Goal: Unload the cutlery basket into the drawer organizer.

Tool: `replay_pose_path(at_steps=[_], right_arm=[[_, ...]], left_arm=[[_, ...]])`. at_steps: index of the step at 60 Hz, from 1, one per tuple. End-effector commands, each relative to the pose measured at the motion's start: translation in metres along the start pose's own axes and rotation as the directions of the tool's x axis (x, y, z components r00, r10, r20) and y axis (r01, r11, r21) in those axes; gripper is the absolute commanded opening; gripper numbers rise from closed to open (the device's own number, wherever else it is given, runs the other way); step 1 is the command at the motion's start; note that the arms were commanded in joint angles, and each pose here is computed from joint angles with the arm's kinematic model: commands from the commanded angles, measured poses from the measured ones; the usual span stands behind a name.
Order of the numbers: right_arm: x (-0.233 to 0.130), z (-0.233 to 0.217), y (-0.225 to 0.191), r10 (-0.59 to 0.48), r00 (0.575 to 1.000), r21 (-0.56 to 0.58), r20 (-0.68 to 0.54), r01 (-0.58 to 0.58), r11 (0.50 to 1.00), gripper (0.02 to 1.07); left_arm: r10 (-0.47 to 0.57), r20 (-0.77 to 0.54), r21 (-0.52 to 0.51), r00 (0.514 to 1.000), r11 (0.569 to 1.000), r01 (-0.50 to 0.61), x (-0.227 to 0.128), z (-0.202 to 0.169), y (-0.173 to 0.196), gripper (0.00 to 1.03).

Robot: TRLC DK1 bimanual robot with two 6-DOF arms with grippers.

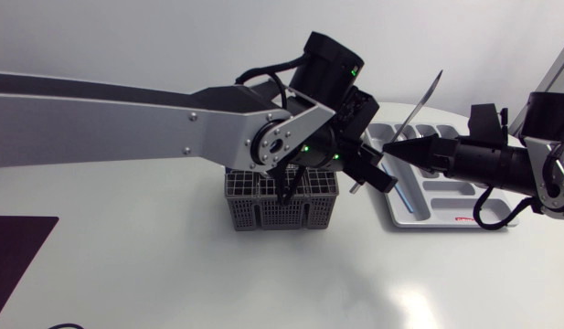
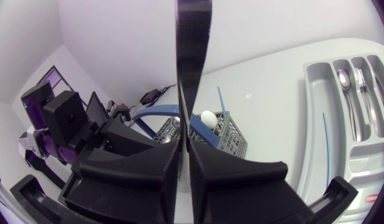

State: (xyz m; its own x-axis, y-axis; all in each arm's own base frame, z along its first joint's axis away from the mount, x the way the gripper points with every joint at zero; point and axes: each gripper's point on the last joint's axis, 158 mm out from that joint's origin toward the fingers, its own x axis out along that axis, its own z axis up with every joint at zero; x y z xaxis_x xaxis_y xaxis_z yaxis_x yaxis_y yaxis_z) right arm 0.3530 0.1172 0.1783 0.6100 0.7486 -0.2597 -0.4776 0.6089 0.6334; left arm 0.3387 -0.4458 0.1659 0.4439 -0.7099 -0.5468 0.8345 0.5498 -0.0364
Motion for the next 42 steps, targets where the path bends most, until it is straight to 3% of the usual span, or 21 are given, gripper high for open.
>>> replay_pose_path(at_steps=[1, 21, 42], right_arm=[[-0.006, -0.001, -0.004, -0.017, 1.0, -0.015, 0.009, 0.017, 1.0, 0.13], [-0.036, 0.018, -0.038, -0.139, 0.99, -0.084, 0.002, 0.138, 0.987, 0.13], [-0.078, 0.061, -0.114, -0.317, 0.946, -0.159, -0.059, 0.305, 0.939, 0.13]], left_arm=[[0.009, 0.034, -0.005, 0.999, 1.0, -0.009, -0.016, 0.012, 0.004, 0.58], [0.084, 0.092, 0.008, 0.992, 0.996, -0.085, -0.055, 0.03, 0.032, 0.9], [0.223, 0.165, 0.019, 0.961, 0.973, -0.229, -0.101, 0.034, 0.079, 0.91]])
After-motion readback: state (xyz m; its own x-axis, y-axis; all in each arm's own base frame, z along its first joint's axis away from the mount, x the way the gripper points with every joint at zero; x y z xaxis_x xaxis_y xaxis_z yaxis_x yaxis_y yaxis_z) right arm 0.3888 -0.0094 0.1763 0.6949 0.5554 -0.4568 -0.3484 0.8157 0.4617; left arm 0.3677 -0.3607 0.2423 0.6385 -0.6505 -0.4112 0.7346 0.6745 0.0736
